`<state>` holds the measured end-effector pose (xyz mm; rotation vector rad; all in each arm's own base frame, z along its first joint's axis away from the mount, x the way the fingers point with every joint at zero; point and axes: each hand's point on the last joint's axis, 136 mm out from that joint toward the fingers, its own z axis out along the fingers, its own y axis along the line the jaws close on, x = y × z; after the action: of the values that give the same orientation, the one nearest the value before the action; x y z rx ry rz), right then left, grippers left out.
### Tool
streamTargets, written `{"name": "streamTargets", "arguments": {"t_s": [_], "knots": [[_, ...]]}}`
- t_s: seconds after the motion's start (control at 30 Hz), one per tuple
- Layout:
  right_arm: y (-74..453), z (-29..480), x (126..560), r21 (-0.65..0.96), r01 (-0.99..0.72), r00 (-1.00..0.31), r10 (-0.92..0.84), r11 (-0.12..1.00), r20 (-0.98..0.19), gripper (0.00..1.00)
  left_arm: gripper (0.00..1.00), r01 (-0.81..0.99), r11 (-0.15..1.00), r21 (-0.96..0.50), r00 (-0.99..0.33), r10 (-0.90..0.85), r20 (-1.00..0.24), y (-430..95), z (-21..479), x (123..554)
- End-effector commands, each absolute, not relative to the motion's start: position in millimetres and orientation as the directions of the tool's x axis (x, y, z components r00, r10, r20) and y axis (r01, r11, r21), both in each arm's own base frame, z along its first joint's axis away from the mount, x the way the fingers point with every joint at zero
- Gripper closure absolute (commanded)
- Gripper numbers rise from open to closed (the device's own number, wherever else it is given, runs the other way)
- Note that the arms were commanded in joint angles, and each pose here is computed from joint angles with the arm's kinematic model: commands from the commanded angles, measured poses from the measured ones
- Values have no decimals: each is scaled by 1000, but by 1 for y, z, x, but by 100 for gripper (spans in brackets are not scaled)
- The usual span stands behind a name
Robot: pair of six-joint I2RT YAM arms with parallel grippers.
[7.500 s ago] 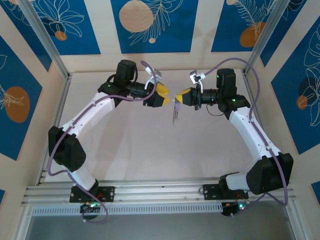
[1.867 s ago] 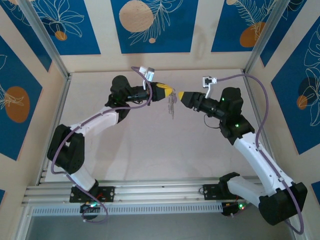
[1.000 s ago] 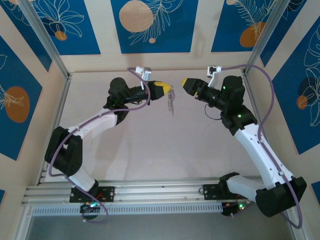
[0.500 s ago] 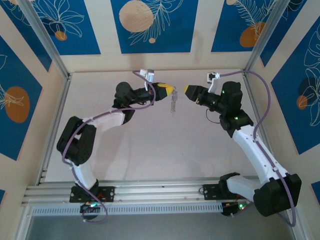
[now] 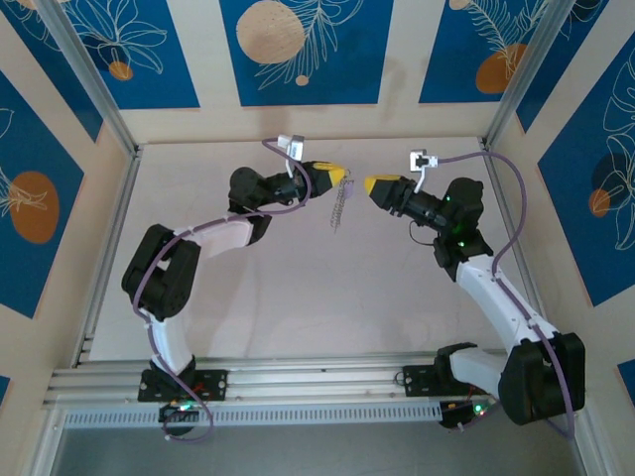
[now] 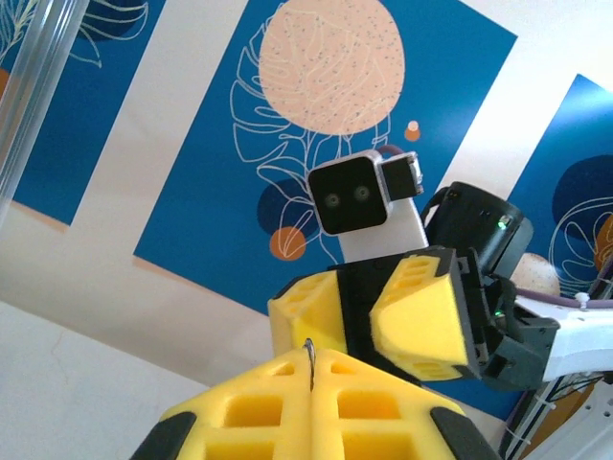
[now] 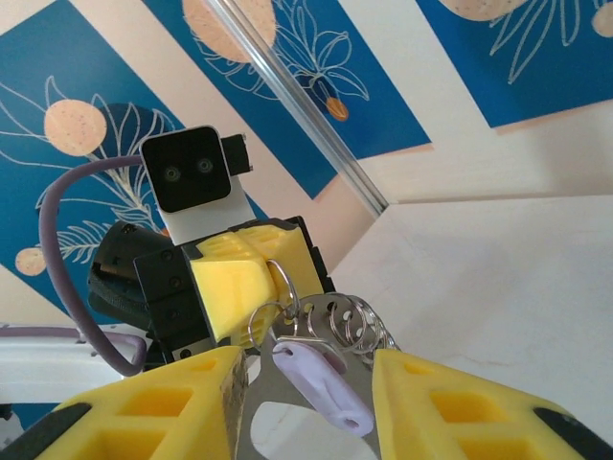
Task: Put the keys on the keyring
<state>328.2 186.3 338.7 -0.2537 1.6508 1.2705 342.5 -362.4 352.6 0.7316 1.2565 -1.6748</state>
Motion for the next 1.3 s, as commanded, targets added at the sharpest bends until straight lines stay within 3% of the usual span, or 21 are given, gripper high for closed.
{"name": "streamTargets", "arguments": {"t_s": [0.0, 0.53, 0.83, 1.07, 1.27], "knots": [[190, 353, 328, 586, -719, -452, 388, 374, -803, 60, 100, 928, -135, -348, -373, -331, -867, -364, 372, 333], [210, 364, 330, 572, -759, -453, 379, 311, -807, 63, 100, 929, -159, -335, -369, -317, -874, -371, 378, 321], [217, 360, 331, 582, -758, -473, 366, 294, -802, 78, 100, 932, -164, -324, -361, -315, -878, -372, 383, 315], [219, 359, 330, 579, -762, -477, 355, 288, -804, 100, 100, 932, -169, -321, -360, -310, -880, -373, 384, 311], [215, 360, 330, 568, -766, -471, 340, 300, -814, 100, 100, 943, -130, -307, -333, -305, -892, -369, 388, 309]]}}
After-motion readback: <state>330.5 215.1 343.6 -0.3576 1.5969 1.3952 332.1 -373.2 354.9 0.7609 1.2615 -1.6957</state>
